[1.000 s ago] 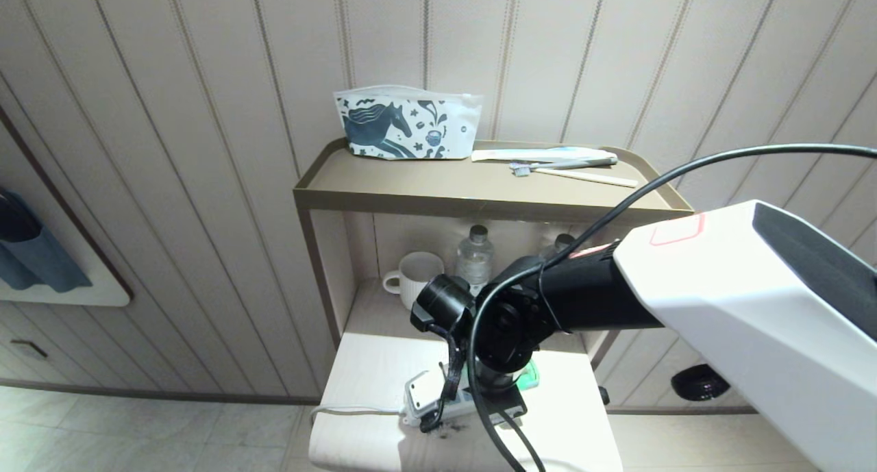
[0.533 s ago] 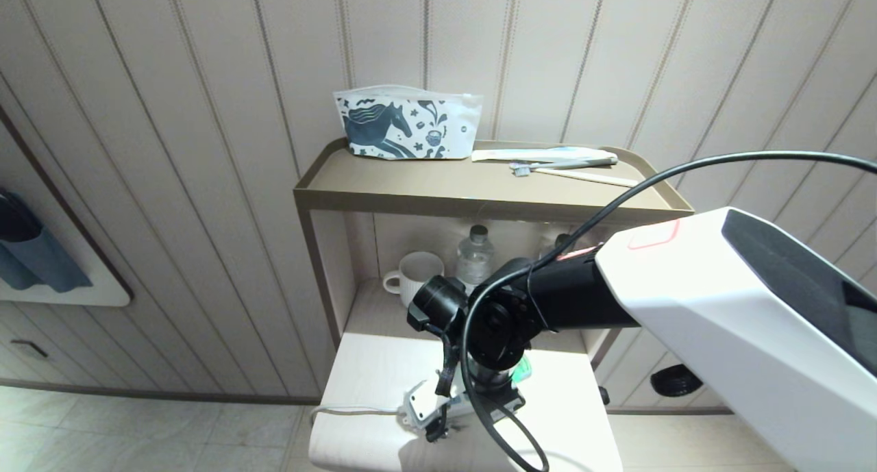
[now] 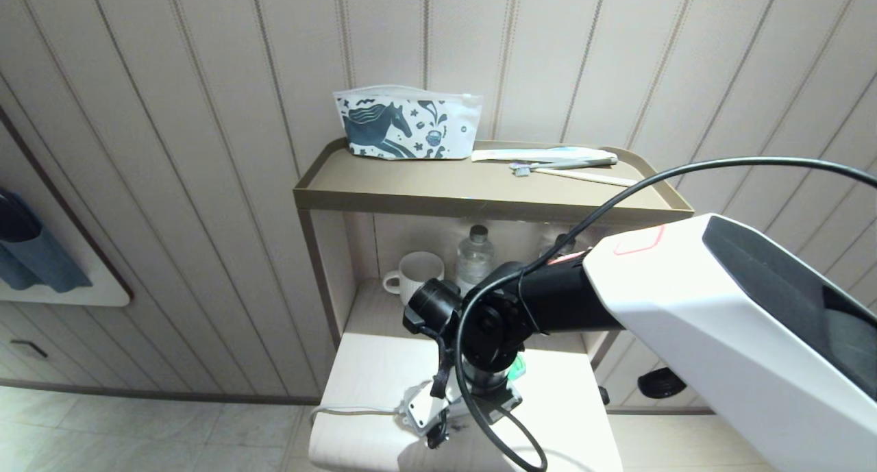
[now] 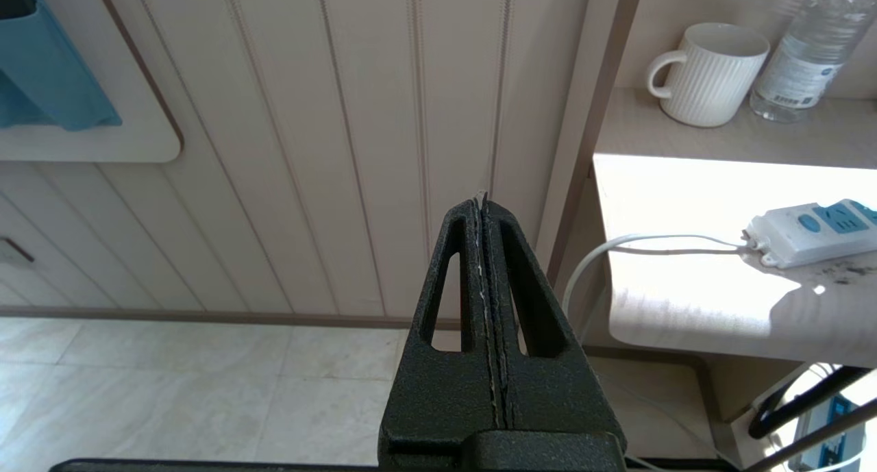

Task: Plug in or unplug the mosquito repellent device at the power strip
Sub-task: Insert the plug into the socket

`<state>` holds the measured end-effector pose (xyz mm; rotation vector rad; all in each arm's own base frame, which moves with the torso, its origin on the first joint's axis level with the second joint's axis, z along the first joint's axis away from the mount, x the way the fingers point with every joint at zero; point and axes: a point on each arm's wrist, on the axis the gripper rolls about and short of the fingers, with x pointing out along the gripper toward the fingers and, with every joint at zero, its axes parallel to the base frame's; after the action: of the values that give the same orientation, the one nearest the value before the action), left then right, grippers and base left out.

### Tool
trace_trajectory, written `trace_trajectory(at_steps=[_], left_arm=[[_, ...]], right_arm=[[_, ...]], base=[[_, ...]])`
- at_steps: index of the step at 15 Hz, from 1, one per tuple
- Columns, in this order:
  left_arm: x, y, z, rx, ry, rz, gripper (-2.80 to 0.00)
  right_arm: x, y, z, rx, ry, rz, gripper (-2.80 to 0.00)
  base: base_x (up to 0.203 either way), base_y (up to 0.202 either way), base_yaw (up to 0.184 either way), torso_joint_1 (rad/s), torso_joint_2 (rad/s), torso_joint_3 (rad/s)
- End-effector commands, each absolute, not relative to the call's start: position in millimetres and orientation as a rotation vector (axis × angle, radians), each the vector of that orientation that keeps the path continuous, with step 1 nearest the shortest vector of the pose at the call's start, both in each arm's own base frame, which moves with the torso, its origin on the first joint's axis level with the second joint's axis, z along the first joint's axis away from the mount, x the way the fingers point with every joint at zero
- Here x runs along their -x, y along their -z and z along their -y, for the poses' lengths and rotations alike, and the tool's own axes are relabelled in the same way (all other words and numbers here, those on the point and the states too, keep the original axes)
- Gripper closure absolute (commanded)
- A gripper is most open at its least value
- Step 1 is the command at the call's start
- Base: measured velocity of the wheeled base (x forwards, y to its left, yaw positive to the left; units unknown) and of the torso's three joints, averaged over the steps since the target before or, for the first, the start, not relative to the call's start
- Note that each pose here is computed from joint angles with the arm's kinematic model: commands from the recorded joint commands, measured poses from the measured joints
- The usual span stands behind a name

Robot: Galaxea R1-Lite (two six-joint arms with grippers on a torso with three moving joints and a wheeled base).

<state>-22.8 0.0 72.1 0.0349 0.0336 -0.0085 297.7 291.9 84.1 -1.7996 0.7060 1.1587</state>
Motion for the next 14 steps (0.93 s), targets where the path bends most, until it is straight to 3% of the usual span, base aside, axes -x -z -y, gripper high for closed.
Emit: trace_trajectory(at_steps=[1, 14], left_arm=[[23, -72, 0, -0.035, 0.008, -0.034, 0.00], [23, -72, 0, -0.035, 0.008, -0.034, 0.00]], right_arm=[[-297, -78, -293, 1.814, -1.174, -0.718, 0.00], [-307, -74, -296, 1.813, -1.163, -0.713, 0.00]], base=[[0.000, 0.000, 0.000, 0.000, 0.00, 0.000], [0.000, 0.000, 0.000, 0.000, 0.00, 0.000]])
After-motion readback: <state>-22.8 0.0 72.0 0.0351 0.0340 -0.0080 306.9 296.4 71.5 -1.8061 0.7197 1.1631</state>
